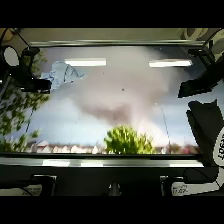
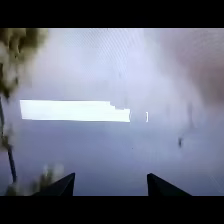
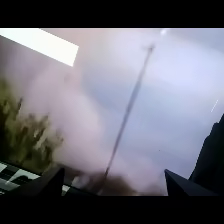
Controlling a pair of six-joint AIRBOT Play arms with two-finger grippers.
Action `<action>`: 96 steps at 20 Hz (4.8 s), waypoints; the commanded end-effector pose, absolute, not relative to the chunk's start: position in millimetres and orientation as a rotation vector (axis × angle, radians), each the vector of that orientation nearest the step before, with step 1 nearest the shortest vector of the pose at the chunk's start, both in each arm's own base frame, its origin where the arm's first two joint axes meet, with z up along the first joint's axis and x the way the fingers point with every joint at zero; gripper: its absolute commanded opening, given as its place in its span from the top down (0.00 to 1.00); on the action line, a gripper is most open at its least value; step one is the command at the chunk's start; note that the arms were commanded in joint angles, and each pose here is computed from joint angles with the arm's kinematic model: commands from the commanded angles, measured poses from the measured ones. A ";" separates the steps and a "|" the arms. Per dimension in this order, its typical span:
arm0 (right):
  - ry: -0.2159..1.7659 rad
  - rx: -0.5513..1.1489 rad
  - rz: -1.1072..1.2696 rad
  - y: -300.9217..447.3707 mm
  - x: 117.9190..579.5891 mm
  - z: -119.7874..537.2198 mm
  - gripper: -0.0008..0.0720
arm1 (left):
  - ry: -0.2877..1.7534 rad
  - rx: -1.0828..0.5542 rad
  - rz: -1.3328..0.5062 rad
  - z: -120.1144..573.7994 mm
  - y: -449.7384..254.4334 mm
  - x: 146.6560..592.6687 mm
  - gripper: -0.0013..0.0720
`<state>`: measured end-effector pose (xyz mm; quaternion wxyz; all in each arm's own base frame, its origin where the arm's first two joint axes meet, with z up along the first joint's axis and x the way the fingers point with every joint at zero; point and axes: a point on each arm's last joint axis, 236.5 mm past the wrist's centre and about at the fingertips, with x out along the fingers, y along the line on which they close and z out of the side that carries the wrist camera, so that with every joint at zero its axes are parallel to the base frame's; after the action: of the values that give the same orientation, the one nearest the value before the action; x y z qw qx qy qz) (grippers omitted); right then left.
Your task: Fold the shirts.
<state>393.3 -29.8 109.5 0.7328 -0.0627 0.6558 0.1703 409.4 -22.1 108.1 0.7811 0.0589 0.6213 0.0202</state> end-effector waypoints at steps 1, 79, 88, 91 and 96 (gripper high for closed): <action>1.447 -0.137 0.377 -29.5 392.1 109.6 0.05 | 1.343 0.127 0.044 107.7 -21.8 409.5 0.24; 1.496 0.428 0.769 154.2 151.6 -88.1 0.13 | 1.106 -0.010 -0.494 21.9 -226.4 277.3 0.95; 1.329 0.433 0.800 218.0 178.5 -81.2 0.96 | 1.084 0.002 -0.491 28.4 -224.3 281.1 0.95; 1.208 0.293 0.995 227.8 192.8 -41.0 0.96 | 0.961 0.027 -0.480 78.6 -219.8 305.7 0.95; 0.631 -0.016 0.884 160.9 309.9 174.3 0.96 | 0.489 0.091 -0.527 301.3 -196.3 316.4 0.95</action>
<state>273.8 199.9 58.0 0.7883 0.0818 0.4242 0.4381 322.7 -219.8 192.0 0.9014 0.0172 0.3487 -0.2561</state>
